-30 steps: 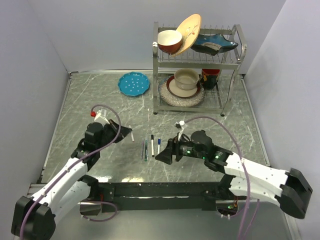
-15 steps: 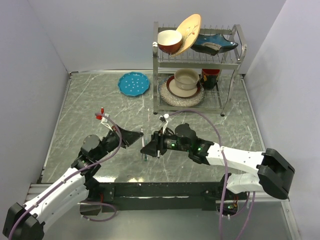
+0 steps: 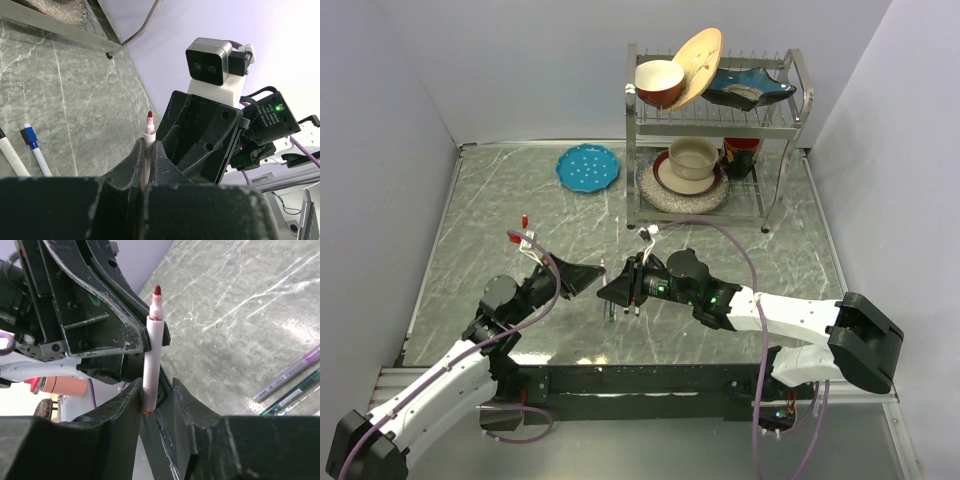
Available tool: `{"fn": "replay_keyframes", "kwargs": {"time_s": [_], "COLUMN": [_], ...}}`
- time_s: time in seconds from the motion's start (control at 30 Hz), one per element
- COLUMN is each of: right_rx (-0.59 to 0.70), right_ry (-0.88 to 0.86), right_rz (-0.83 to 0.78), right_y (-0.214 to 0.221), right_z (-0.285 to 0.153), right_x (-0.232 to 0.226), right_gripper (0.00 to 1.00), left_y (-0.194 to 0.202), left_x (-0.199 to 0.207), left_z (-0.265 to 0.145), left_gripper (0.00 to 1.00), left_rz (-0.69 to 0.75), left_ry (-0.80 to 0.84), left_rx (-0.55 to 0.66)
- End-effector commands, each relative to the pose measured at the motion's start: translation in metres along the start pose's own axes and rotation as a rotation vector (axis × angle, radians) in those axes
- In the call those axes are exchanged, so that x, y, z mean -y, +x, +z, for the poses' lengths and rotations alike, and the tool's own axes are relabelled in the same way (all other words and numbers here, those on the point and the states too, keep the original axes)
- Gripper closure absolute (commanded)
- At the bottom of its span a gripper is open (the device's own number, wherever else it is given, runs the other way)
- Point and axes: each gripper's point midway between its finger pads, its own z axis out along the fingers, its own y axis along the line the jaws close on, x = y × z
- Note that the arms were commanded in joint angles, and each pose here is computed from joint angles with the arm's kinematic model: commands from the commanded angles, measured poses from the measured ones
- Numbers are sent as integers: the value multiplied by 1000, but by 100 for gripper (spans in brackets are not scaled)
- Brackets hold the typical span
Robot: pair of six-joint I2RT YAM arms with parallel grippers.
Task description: Insert the pens into the pen caps
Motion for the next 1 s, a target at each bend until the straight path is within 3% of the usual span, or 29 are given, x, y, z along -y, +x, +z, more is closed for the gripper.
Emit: {"fn": "replay_keyframes", "kwargs": {"time_s": [0.0,0.2,0.27,0.3,0.37,0.47,0.5,0.53,0.7,0.73,0.8,0.87,0.97], "right_rx": [106,125,124,126,131,136,136,149,160,157,184,185,216], "right_ry": [-51,-51,-50,-42,-41,-4,6,16,72,81,88,101,99], "right_rz": [-16,-16,-22,-21,-23,-26,-26,-27,-39,-46,-53,-58,-83], "right_y": [-28,-30,-29,-29,-28,-28,-27,-28,-24,-20,-23,-17,-21], "right_z": [-2,-5,-5,-6,-9,-16,-18,-22,-43,-47,-60,-68,-84], "right_x": [-22,-21,-20,-18,-17,-11,-9,-8,2,6,5,11,9], "right_gripper": [64,73,95,100,100,100,100,100,100,100,100,100,100], "left_y": [-4,-4,-6,-6,-6,-12,-8,-23,-62,-58,-87,-109,-134], "left_x": [13,13,15,16,17,13,1,5,-12,-23,-32,-56,-93], "left_z": [-1,-2,-2,-2,-1,3,3,6,9,4,3,-13,-20], "left_gripper": [99,99,99,99,99,59,41,36,28,29,29,28,23], "left_rz": [-6,-6,-3,0,16,42,36,75,176,205,259,326,422], "left_ry": [62,60,66,64,63,8,-57,-84,-351,-416,-539,-727,-945], "left_rx": [25,26,28,27,23,22,0,41,106,67,152,216,195]}}
